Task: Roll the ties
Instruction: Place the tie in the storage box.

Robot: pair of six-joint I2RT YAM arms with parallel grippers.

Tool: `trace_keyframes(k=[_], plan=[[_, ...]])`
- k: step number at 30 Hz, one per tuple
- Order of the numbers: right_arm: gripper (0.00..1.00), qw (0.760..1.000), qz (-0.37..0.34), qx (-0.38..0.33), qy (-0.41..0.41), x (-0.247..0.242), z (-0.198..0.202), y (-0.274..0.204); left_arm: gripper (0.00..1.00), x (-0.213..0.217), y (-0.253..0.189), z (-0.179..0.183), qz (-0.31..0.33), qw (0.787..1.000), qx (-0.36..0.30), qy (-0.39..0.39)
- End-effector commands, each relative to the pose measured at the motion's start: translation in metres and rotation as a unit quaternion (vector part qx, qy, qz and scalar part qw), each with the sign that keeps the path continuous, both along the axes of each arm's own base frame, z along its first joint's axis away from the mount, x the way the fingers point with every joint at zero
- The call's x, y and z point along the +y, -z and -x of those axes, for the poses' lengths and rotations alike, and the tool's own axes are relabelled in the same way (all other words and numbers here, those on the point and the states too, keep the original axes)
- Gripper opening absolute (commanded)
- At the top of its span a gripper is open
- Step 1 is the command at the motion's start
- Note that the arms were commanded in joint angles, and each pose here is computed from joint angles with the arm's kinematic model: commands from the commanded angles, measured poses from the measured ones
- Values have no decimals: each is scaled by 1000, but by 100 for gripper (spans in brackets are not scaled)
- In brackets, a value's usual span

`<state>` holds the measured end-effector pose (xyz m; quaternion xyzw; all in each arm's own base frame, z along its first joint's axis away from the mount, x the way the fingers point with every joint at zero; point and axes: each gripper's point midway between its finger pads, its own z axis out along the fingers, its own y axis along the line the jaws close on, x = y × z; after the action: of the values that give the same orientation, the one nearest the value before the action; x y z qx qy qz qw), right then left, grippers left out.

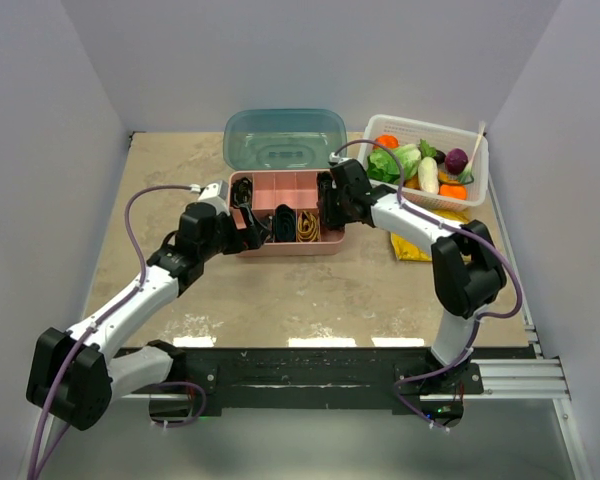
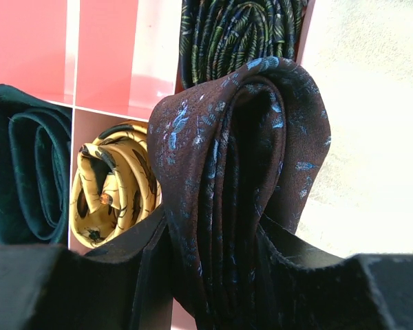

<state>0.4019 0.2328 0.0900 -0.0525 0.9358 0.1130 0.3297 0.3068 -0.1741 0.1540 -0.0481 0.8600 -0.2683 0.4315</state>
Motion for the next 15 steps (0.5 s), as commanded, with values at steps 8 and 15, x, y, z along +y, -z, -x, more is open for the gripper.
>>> trace_keyframes(k=[8, 15], plan=[[7, 992, 111, 44, 44, -42, 8, 41, 98, -4, -7, -6, -1, 1000, -24, 11], [4, 989, 129, 36, 71, -61, 21, 34, 98, 1, -7, -9, -10, 1000, -27, -2]])
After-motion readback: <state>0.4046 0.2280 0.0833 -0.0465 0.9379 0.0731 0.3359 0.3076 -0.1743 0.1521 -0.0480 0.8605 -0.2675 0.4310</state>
